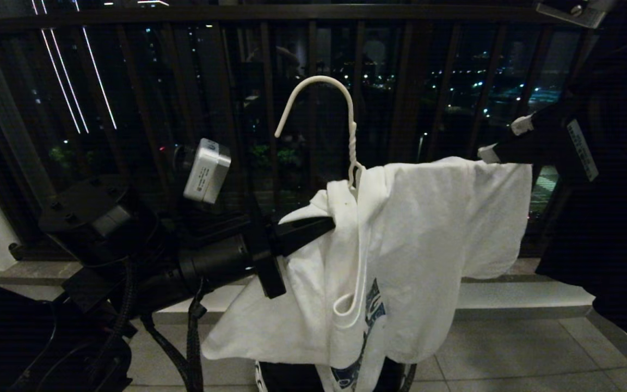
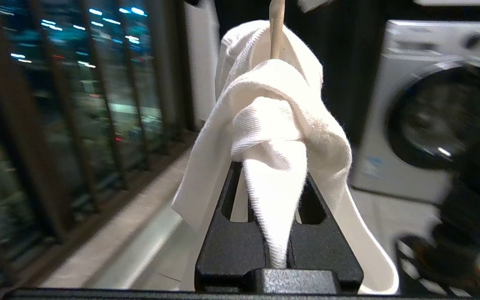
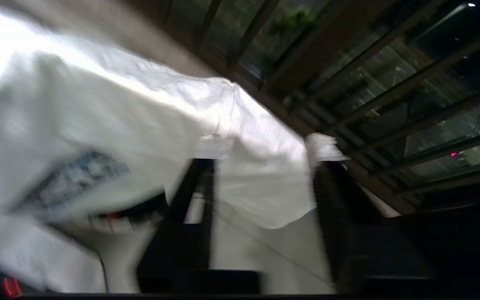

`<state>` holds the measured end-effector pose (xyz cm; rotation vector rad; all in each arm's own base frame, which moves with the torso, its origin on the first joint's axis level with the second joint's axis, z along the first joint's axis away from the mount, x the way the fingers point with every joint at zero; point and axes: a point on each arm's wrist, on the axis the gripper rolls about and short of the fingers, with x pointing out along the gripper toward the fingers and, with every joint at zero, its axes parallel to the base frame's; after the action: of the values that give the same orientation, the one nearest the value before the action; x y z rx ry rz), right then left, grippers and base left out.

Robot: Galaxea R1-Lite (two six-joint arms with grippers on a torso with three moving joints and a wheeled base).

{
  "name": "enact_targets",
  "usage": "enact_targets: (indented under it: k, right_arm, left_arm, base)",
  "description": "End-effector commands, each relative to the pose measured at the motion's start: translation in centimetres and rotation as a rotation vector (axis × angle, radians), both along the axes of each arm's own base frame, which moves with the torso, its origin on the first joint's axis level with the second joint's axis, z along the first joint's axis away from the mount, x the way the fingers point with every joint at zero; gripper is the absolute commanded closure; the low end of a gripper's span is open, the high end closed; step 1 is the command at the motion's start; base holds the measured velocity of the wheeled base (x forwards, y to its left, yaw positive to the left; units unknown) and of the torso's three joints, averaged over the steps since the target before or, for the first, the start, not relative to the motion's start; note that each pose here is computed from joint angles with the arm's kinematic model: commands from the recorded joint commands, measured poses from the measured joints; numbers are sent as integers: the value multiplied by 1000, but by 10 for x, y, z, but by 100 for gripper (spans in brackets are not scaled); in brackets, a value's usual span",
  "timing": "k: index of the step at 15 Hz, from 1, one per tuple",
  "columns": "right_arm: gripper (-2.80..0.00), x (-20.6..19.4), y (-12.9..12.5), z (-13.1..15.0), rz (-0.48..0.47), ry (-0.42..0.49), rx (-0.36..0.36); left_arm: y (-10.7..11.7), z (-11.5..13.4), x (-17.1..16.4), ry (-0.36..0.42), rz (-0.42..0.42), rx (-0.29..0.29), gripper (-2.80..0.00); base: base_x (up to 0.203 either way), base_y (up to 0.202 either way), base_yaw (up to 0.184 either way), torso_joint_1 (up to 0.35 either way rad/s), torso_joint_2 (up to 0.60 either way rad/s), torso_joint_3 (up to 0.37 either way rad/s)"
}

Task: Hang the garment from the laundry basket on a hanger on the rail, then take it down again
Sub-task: Hang the clothes rack on the clothesline

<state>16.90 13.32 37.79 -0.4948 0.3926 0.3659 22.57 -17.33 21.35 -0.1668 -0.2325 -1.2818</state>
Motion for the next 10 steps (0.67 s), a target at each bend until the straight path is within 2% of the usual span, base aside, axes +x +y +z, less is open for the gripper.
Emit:
enact_targets:
  k: [1,4,8,10]
  right_arm:
    - [-280,-1,2,-2,90,39,5]
    - [-280,0,4,-11,167,67,-67]
    - [-280,-4,5,-20,303,155,-40]
    - [-280,0,8,-24,318,168,-51]
  left_arm:
    - [3,0,-5,-5,-25,6,0]
    - [5,-2,-10,-8,-72,23,0]
    - [7,3,-12,-13,-74,16,0]
    - [8,4,-15,-16,-80,16,0]
  base:
    - [0,0,0,0,0,0]
    - [0,0,0,0,0,0]
    - [0,0,0,0,0,0]
    - [0,0,0,0,0,0]
